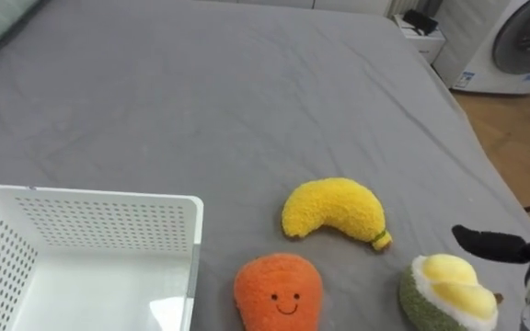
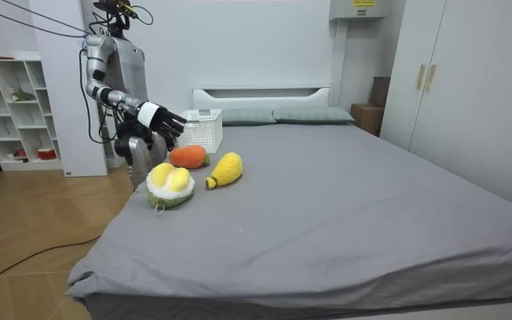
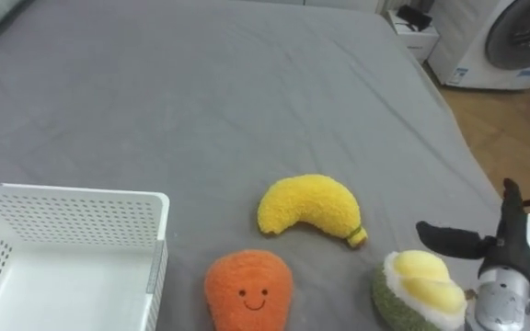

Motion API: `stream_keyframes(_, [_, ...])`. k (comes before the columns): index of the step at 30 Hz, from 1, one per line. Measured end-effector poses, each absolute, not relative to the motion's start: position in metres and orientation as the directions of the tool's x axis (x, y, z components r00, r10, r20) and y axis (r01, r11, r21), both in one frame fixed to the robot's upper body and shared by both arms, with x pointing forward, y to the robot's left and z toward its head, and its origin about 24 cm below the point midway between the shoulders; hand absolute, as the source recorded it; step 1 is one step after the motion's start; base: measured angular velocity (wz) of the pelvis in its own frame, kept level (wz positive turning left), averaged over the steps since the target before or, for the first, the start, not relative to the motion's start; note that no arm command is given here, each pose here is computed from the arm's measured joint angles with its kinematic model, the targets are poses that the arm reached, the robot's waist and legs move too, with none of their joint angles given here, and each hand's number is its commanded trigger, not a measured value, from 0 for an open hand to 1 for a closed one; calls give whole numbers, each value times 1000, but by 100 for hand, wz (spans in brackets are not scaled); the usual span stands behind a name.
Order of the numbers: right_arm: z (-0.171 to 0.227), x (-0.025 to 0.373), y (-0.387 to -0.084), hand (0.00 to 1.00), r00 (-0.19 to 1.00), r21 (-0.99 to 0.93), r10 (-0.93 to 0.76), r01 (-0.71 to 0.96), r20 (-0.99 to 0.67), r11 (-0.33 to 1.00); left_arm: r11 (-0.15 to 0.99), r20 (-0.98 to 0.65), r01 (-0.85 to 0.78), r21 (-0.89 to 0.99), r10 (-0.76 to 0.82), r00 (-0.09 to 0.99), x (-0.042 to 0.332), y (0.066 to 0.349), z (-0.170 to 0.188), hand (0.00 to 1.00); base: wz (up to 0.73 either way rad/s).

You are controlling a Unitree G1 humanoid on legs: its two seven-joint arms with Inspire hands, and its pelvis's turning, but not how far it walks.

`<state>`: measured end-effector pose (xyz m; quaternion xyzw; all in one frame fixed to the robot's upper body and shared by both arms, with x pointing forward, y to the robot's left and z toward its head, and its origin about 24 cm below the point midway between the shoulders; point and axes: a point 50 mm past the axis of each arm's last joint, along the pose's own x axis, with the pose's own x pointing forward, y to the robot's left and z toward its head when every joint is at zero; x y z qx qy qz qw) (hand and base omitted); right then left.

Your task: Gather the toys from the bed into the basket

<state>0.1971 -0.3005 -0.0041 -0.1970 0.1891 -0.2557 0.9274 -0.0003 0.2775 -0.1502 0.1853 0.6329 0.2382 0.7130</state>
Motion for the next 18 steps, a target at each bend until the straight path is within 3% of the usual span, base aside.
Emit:
stream_keyframes(8, [-19,201,-280,0,845,-509,-419,213,-333,834,813,-806,-98,574,582,106,-1,277,-148,0,-1])
stream_keyframes(14, [-48,190,-276,0,800,-584,-369,29,-473,811,814,-807,-97,572,580,108,0,276,-149,0,4])
stream_keyframes(18, [-75,172,-283,0,707,-619,-398,-72,-584,782,816,-809,-96,570,577,109,1,275,-149,0,8])
